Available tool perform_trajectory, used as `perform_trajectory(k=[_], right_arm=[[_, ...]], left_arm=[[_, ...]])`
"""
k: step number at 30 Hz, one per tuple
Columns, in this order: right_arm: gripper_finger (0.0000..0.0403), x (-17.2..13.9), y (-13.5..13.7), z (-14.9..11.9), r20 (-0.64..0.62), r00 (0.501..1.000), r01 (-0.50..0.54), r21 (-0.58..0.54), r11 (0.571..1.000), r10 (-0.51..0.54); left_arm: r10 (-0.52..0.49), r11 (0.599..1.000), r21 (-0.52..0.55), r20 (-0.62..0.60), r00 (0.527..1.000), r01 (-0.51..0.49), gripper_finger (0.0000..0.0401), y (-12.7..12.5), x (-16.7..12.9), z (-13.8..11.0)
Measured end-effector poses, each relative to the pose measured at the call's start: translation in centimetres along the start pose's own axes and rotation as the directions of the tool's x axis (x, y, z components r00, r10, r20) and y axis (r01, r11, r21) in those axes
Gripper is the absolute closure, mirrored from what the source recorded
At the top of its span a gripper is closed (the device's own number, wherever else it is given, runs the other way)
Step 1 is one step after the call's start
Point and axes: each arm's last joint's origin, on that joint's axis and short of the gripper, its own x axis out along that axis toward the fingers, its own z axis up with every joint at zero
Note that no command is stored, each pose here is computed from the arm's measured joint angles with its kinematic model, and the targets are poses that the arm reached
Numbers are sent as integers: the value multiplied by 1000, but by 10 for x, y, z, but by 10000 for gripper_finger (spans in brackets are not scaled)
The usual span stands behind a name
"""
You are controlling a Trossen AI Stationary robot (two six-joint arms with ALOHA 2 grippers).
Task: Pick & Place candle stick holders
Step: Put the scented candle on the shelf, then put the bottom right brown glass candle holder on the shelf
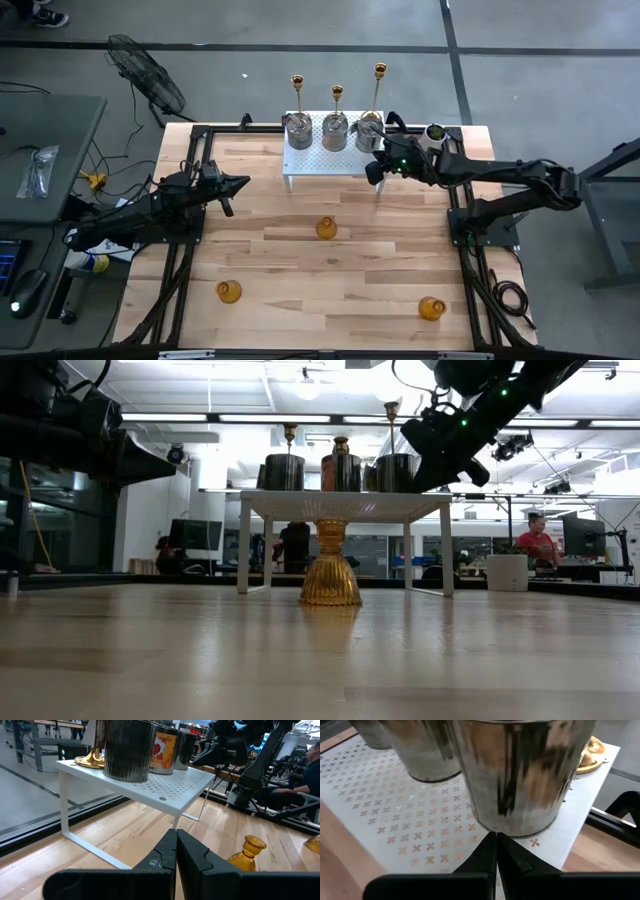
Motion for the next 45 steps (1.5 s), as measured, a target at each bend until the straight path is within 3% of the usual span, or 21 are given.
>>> perform_trajectory(k=[12, 19, 24, 33, 38, 45], right_arm=[[401, -38, -3, -6, -59, 998, -16, 25, 1000, 17], [401, -65, -7, -18, -181, 980, -53, 156, 986, 82], [401, -88, -12, -27, -295, 938, -105, 263, 959, 184], [397, -130, -12, -51, -544, 738, -223, 363, 905, 400], [367, -145, -4, -67, -655, 632, -254, 329, 909, 414], [286, -158, 13, -90, -801, 473, -234, 288, 929, 367]], left_arm=[[0, 1000, 0, 0, 1000, 0, 401, 0, 0, 0], [0, 1000, 0, 0, 1000, 0, 401, 0, 0, 0], [0, 1000, 0, 0, 1000, 0, 401, 0, 0, 0], [0, 1000, 0, 0, 1000, 0, 401, 0, 0, 0], [0, 1000, 0, 0, 1000, 0, 401, 0, 0, 0], [0, 1000, 0, 0, 1000, 0, 401, 0, 0, 0]])
